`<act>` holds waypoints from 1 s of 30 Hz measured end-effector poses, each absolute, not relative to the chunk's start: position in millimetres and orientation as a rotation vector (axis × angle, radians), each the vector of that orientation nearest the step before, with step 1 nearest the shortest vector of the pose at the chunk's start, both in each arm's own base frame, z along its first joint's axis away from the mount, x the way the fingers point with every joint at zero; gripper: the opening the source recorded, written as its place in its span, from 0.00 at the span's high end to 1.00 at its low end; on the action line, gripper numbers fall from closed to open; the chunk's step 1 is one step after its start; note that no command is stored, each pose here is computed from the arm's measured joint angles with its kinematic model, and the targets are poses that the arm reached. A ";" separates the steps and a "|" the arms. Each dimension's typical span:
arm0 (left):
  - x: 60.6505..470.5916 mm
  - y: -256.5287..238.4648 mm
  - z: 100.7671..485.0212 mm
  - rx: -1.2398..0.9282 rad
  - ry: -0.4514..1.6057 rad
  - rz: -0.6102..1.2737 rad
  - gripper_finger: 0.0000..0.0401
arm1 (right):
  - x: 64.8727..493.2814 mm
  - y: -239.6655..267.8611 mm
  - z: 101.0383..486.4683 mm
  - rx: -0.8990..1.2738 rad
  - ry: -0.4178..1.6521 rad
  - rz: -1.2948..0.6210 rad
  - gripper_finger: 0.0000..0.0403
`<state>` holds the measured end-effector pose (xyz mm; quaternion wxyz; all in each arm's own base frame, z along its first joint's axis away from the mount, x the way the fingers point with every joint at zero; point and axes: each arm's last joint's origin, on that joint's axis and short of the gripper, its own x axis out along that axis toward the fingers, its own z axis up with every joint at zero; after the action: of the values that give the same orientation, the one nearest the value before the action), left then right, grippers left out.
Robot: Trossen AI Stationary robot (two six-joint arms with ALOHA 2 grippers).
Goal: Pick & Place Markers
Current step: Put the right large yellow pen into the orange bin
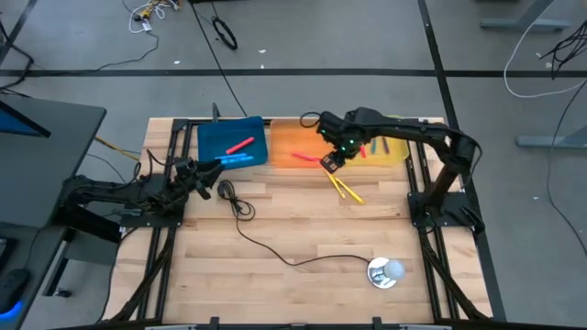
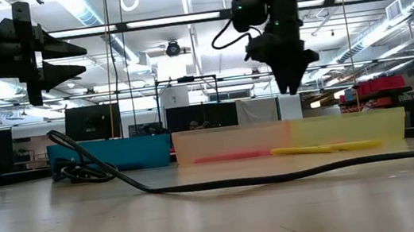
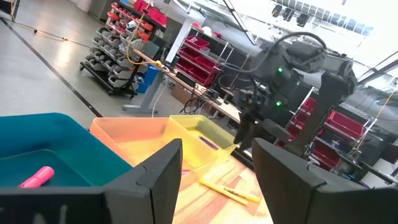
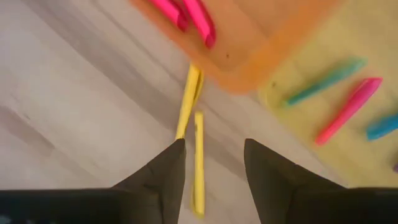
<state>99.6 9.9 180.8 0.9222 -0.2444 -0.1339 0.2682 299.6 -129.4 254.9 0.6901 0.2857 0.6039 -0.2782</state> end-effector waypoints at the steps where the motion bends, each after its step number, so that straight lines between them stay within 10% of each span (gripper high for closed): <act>1: 99.7 10.0 180.7 -0.502 -0.275 0.551 0.50 | 296.7 -126.1 253.4 0.638 1.349 -0.614 0.60; 30: 99.7 9.9 180.7 -0.502 -0.275 0.551 0.50 | 259.0 -76.8 217.3 0.691 1.392 -0.562 0.60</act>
<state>99.7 9.9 180.7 0.9222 -0.2444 -0.1339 0.2682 259.0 -76.8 217.3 0.6775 0.3075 0.6196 -0.2501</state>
